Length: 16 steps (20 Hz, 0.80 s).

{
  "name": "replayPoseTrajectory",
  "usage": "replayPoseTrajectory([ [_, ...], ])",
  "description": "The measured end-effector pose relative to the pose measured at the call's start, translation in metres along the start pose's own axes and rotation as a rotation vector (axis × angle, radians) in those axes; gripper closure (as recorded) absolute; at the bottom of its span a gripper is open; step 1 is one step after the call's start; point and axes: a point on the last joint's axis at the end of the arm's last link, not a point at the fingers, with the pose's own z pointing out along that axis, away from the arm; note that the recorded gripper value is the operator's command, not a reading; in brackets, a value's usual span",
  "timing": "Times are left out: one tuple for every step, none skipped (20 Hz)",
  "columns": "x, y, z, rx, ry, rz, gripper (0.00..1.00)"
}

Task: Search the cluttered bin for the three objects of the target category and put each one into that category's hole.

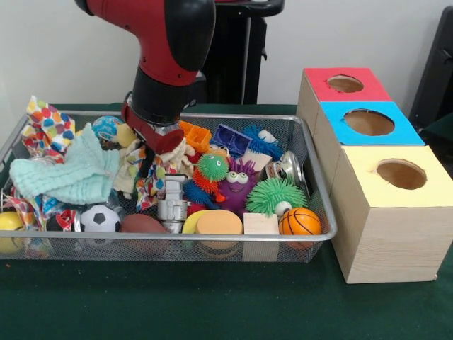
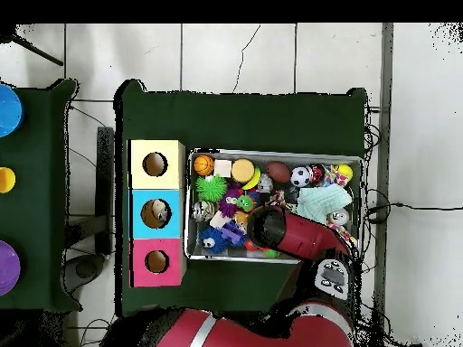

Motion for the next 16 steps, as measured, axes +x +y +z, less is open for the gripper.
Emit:
replayPoseTrajectory([
  [-0.001, 0.000, -0.001, -0.001, -0.002, -0.001, 1.00],
  [-0.001, 0.000, -0.003, -0.002, -0.004, -0.002, 1.00],
  [-0.002, 0.001, -0.005, -0.004, -0.007, -0.002, 1.00],
  [-0.003, 0.001, -0.007, -0.006, -0.009, -0.002, 1.00],
  [-0.003, 0.002, -0.009, -0.008, -0.011, -0.002, 1.00],
  [-0.003, 0.003, -0.010, -0.010, -0.013, -0.003, 1.00],
  [-0.002, 0.004, -0.014, -0.012, -0.014, -0.005, 1.00],
  [-0.001, 0.007, -0.020, -0.015, -0.015, -0.008, 1.00],
  [0.000, 0.009, -0.024, -0.016, -0.014, -0.011, 1.00],
  [0.003, 0.012, -0.032, -0.019, -0.010, -0.016, 1.00],
  [0.005, 0.015, -0.038, -0.022, -0.005, -0.019, 1.00],
  [0.008, 0.018, -0.045, -0.026, 0.002, -0.022, 1.00],
  [0.010, 0.020, -0.051, -0.030, 0.008, -0.024, 1.00],
  [0.013, 0.023, -0.058, -0.037, 0.017, -0.026, 1.00],
  [0.016, 0.028, -0.068, -0.049, 0.029, -0.026, 1.00],
  [0.018, 0.029, -0.073, -0.056, 0.033, -0.026, 1.00],
])
